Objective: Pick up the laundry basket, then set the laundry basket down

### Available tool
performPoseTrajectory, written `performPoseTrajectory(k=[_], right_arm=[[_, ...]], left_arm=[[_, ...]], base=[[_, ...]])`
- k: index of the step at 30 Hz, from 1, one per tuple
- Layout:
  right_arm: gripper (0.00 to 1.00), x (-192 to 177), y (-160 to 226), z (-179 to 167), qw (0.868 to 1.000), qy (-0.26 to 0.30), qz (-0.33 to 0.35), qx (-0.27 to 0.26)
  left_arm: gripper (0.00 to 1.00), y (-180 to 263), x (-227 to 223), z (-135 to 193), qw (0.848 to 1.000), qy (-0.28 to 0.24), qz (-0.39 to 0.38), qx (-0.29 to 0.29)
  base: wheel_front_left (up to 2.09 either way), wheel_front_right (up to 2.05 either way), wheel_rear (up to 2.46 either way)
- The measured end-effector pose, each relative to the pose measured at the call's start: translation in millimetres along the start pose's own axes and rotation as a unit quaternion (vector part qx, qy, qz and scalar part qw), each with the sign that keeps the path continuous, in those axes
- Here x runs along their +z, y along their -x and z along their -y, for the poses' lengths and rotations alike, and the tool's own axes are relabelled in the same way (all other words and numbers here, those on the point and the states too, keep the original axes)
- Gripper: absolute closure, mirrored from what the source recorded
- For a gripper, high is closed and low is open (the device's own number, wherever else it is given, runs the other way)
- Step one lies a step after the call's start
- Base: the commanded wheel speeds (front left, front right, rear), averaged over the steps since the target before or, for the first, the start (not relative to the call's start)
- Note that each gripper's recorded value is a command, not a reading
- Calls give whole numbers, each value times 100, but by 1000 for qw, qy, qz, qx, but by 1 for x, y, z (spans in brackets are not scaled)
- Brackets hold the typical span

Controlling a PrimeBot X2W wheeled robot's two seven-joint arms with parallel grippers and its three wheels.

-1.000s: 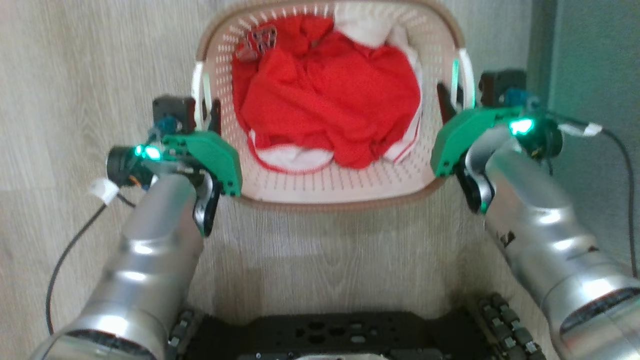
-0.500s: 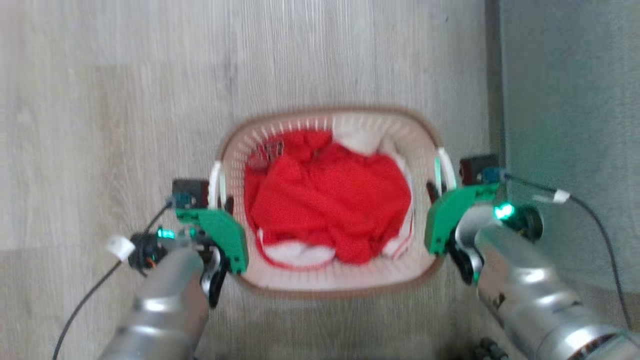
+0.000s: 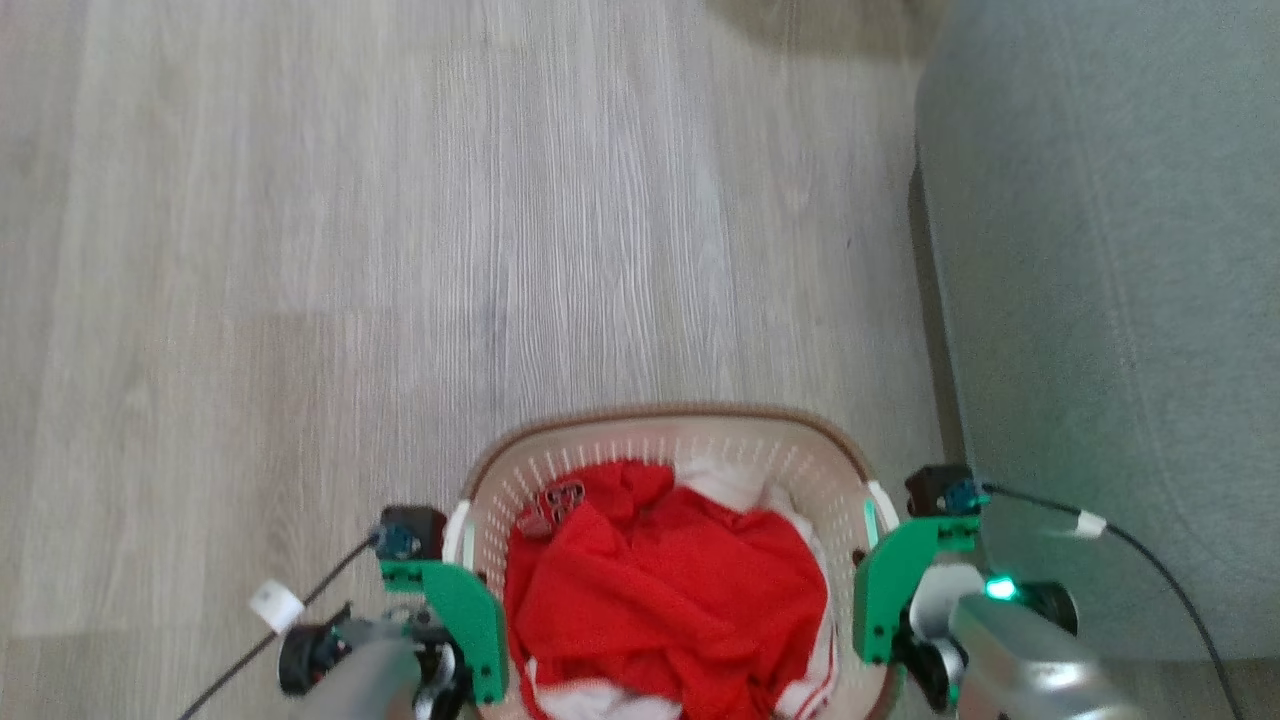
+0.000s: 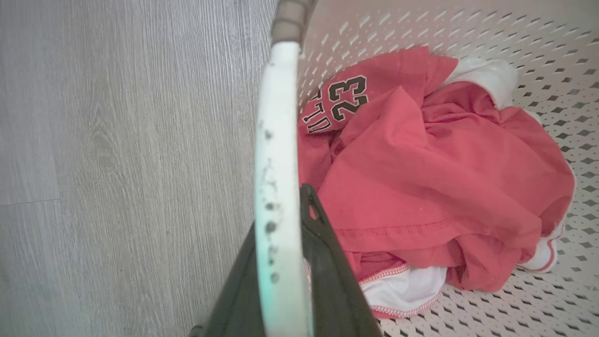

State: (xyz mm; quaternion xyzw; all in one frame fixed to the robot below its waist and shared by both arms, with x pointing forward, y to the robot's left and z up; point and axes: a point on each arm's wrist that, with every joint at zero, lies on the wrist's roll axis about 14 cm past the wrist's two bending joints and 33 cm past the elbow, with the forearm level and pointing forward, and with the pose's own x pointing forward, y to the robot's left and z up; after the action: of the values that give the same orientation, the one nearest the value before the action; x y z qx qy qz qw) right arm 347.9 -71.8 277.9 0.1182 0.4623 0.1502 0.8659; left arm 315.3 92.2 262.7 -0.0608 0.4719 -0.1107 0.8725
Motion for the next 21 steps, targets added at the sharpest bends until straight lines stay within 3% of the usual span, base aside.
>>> performPoseTrajectory(k=[21], right_arm=[[100,-19,52,-22,999,12,35,9]], left_arm=[[100,48,-10,12,998,-36,43,-6]], base=[[0,0,0]])
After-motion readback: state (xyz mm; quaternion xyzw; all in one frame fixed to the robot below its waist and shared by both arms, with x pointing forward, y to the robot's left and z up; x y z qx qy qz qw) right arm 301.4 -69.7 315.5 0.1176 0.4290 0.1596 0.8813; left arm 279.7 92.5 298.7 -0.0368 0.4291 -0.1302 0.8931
